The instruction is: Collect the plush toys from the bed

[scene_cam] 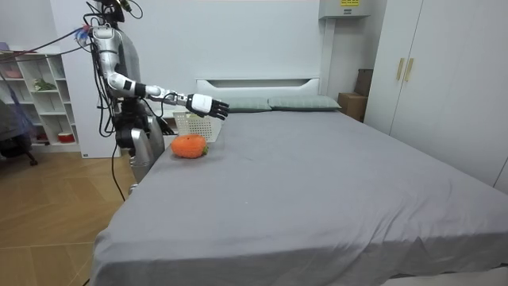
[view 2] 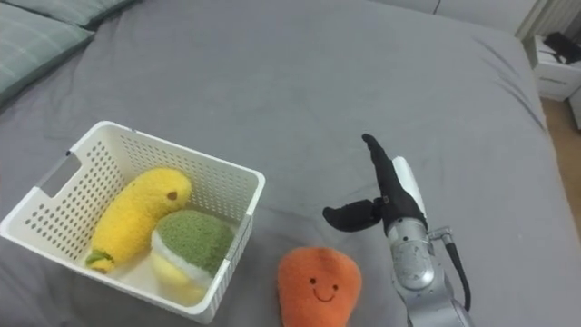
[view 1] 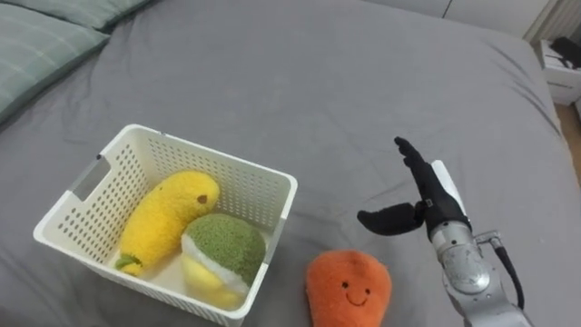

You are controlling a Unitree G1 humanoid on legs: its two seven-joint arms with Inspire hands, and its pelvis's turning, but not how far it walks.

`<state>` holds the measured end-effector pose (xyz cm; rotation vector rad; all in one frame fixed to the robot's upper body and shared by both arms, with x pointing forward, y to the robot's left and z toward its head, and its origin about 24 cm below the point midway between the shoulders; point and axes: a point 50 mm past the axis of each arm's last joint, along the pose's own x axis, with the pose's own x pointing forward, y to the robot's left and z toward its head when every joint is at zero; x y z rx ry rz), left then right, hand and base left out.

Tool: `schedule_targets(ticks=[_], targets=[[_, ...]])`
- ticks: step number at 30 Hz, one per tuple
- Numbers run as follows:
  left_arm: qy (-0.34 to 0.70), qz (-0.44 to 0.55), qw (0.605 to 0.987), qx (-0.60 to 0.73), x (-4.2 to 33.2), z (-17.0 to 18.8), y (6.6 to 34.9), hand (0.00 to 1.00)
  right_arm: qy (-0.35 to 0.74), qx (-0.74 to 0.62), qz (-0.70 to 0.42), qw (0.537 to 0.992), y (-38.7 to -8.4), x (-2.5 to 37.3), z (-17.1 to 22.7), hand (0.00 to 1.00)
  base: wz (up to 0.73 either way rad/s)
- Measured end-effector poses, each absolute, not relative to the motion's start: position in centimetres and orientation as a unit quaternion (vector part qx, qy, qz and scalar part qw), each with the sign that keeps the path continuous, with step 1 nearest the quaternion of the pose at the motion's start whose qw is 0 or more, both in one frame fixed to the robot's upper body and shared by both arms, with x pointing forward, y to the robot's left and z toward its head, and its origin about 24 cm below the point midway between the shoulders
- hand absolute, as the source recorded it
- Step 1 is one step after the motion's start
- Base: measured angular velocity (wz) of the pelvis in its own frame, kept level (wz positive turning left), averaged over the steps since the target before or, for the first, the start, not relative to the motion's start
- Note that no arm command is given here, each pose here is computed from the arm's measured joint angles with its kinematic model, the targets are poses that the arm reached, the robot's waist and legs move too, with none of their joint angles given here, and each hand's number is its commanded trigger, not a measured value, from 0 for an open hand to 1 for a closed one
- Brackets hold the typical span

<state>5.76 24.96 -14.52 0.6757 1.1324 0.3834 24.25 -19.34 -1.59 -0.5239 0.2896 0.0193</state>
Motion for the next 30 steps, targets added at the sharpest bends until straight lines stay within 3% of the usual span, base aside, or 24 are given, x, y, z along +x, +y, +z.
schedule_targets(ticks=[11, 30], targets=[[0.514, 0.175, 0.781, 0.309, 5.9, -14.6, 24.3, 0.0, 0.273, -0.235, 0.059, 0.931, -19.9, 19.7, -6.8, 0.0, -0.03], [0.496, 0.169, 0.799, 0.296, 7.2, -14.5, 23.7, 0.0, 0.338, -0.236, 0.125, 0.902, -18.1, 17.3, -9.8, 0.0, 0.01]])
